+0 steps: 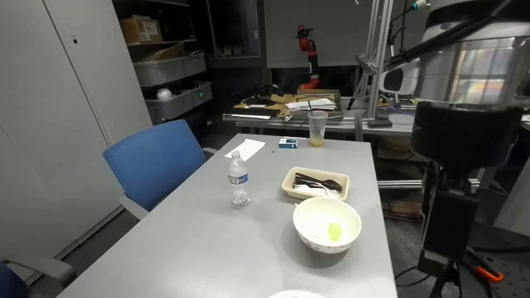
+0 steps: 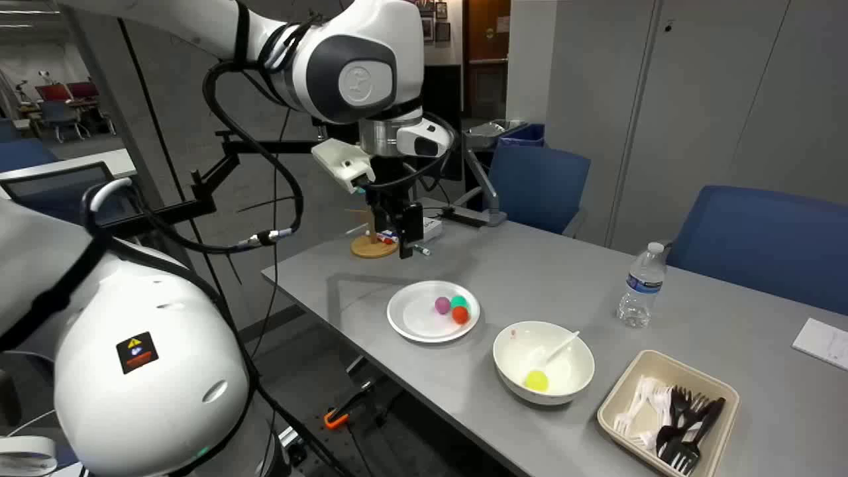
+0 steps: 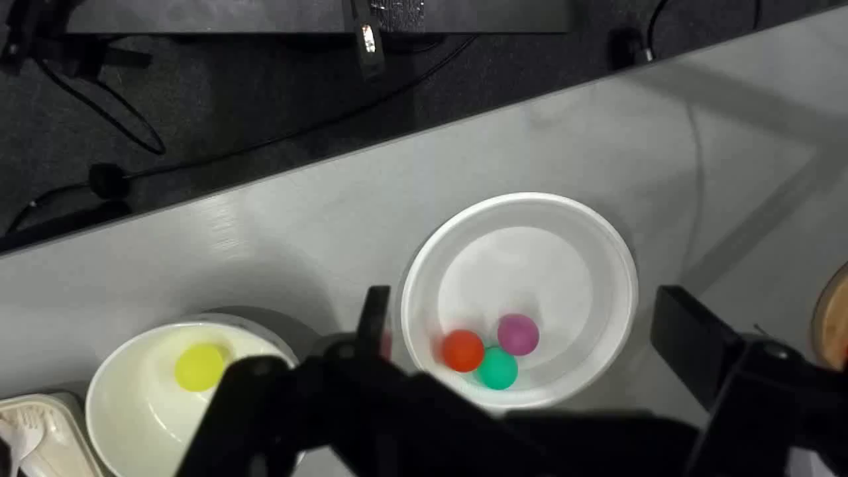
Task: Pick the red ball and put it in the bowl
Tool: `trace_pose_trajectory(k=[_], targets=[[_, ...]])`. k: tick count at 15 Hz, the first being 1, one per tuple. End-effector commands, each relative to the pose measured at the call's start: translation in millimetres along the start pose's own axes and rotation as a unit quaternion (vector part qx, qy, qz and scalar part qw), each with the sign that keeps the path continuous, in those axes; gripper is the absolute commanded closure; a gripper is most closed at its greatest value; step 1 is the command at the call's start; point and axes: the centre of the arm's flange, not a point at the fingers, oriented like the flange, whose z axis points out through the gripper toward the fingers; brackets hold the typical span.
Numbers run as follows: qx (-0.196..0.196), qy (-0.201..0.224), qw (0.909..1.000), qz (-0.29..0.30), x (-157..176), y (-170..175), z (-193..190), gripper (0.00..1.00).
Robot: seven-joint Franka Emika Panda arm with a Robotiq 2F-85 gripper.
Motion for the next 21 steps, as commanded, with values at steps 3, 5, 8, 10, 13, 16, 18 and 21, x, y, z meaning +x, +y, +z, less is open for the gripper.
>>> trace_pose_trajectory(k=[3, 5, 8, 10, 13, 16, 18, 21], targets=[[0.000, -0.001, 1.0000, 0.000, 0.2, 0.1, 0.7, 0.00], [0.000, -0.001, 1.0000, 0.000, 0.2, 0.1, 0.8, 0.00], [0.000, -0.001, 1.0000, 0.000, 0.2, 0.1, 0.8, 0.00], [0.000, -0.001, 1.0000, 0.000, 0.2, 0.1, 0.8, 0.00], [0.000, -0.001, 1.0000, 0.000, 0.2, 0.1, 0.8, 0.00], [0.000, -0.001, 1.0000, 0.000, 0.2, 0.1, 0.8, 0.00], [0.000, -0.001, 1.0000, 0.000, 0.2, 0.1, 0.8, 0.00], [-0.001, -0.003, 1.0000, -0.006, 0.4, 0.6, 1.3, 0.00]])
